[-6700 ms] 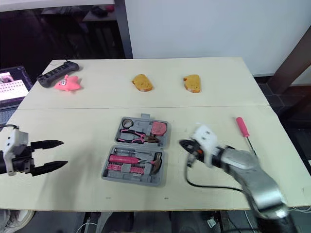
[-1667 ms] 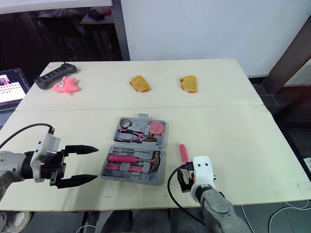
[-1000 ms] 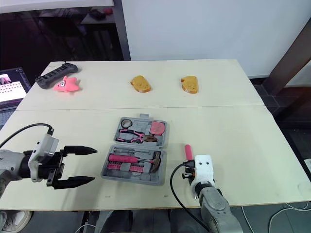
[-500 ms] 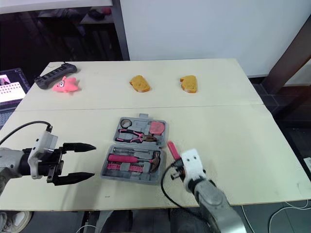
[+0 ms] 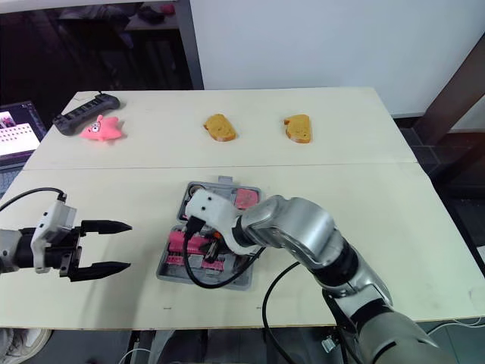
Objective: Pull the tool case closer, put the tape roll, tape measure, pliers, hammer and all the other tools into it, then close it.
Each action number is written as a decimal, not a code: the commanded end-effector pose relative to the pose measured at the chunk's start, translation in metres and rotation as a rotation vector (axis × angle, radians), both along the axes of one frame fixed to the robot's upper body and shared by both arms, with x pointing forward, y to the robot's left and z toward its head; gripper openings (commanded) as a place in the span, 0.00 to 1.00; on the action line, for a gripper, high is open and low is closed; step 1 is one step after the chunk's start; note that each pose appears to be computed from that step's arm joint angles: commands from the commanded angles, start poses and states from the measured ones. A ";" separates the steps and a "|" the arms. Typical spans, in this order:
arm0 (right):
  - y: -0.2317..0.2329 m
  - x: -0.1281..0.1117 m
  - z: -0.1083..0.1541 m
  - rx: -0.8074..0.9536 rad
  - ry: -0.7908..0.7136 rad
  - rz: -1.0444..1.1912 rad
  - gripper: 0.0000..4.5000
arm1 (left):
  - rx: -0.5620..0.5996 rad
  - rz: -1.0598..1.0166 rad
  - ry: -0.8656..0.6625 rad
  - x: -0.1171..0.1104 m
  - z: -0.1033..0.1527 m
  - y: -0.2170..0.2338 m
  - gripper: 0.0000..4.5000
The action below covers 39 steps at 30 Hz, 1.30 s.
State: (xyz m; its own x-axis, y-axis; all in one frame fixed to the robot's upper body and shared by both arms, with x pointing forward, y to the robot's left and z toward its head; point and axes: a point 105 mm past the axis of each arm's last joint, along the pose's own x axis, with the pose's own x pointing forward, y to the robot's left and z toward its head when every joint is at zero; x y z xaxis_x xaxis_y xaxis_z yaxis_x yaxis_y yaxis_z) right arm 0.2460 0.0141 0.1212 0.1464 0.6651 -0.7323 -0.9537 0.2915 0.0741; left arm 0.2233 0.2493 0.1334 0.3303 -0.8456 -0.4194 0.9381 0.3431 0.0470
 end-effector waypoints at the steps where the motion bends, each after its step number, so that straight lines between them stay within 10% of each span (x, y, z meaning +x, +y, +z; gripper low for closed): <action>1: 0.013 -0.010 0.001 -0.045 0.019 0.086 0.09 | 0.039 -0.027 -0.015 -0.009 0.006 0.007 1.00; 39: 0.060 -0.022 -0.033 -0.244 -0.030 0.056 0.09 | 0.033 -0.084 0.023 -0.020 -0.004 -0.002 1.00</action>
State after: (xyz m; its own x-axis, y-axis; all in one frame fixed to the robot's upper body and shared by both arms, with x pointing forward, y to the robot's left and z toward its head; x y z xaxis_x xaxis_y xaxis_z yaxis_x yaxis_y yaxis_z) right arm 0.2276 0.0660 0.0812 0.1386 0.4628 -0.8756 -0.9612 0.2757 -0.0064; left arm 0.2036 0.2518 0.1238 0.2582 -0.8480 -0.4629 0.9590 0.2828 0.0168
